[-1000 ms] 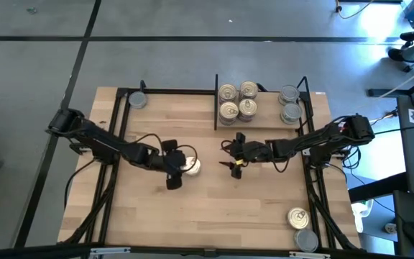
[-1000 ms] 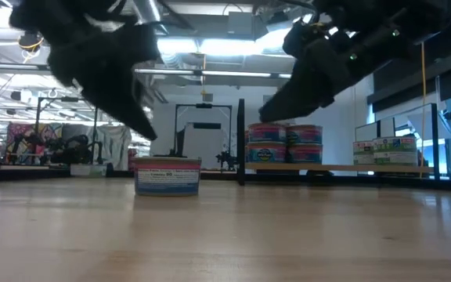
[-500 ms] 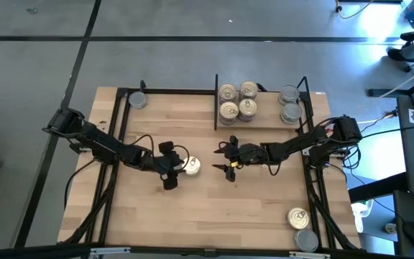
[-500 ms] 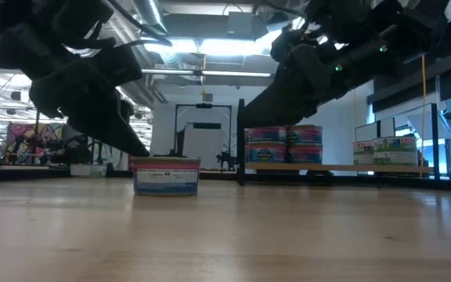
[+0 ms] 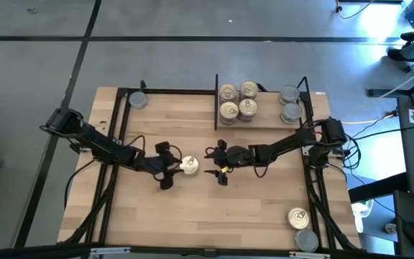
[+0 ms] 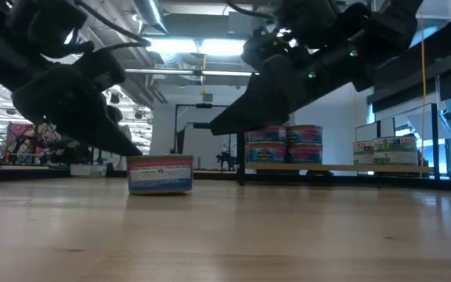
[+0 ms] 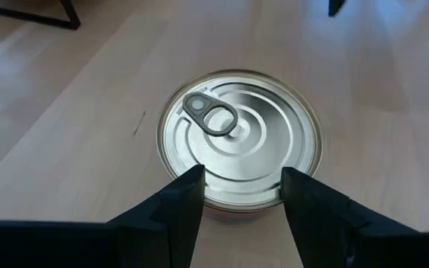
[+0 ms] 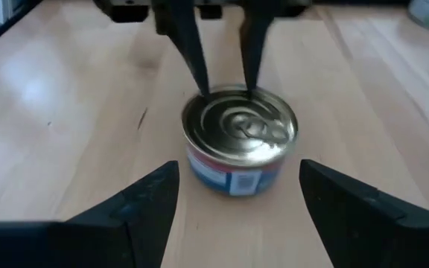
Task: Stack canned seafood by type on shelf
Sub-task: Put the blue tuna can on the shelf
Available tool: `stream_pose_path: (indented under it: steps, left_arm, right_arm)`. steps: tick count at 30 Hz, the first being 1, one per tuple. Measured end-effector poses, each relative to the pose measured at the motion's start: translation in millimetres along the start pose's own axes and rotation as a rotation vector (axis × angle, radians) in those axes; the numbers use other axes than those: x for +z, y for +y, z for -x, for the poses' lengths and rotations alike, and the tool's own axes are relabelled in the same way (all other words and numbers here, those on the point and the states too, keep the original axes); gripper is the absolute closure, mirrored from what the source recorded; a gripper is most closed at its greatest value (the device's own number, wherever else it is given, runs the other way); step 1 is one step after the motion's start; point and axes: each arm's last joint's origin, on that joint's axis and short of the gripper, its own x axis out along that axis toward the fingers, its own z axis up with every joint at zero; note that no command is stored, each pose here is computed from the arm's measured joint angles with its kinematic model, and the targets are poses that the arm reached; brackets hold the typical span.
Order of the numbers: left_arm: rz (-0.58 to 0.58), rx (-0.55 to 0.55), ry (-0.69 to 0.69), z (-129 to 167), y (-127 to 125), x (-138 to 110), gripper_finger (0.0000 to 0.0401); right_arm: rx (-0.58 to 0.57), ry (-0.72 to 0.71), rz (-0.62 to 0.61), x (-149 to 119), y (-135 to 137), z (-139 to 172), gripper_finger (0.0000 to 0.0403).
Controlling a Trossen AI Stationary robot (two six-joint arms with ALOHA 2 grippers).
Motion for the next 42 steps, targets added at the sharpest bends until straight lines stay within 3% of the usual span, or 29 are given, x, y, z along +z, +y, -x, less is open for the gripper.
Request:
stream_pose_path:
  steps: [6, 8, 9, 13, 16, 25, 32, 37, 42]
  left_arm:
    - [0.024, -0.009, -0.027, 2.3, 3.6, -8.5, 0.0225]
    - [0.006, -0.019, 0.026, 1.6, 5.2, -15.1, 0.0225]
    - [-0.016, -0.004, 0.067, 1.4, 8.0, -22.0, 0.0225]
    - [0.015, -0.015, 0.023, 2.1, 6.6, -17.1, 0.0225]
    - [0.03, -0.001, 0.04, 2.5, 8.7, -21.4, 0.0225]
    - [0.064, -0.016, 0.009, 4.5, 6.7, -17.8, 0.0225]
    - [0.089, -0.019, 0.0, 5.3, 6.3, -16.6, 0.0225]
    - [0.128, -0.037, -0.027, 4.5, 1.5, -8.2, 0.0225]
    - [0.096, -0.058, -0.068, 2.8, -5.2, 7.2, 0.0223]
  right_arm:
    - [0.05, 0.02, 0.199, 11.1, 10.2, -13.4, 0.0125]
    - [0.064, 0.047, 0.261, 13.3, 15.6, -20.1, 0.0125]
    - [0.061, 0.062, 0.297, 14.3, 16.1, -23.6, 0.0125]
    - [0.025, 0.115, 0.434, 18.9, 21.2, -34.3, 0.0125]
    - [-0.006, 0.105, 0.472, 25.5, 24.4, -36.1, 0.0125]
    - [0.004, 0.095, 0.346, 28.2, 20.0, -38.3, 0.0125]
    - [-0.028, 0.196, 0.279, 18.4, 17.5, -37.4, 0.0125]
    - [-0.052, 0.253, 0.189, 26.7, 14.1, -21.9, 0.0125]
    - [-0.039, 0.273, 0.171, 38.1, 10.2, -6.2, 0.0125]
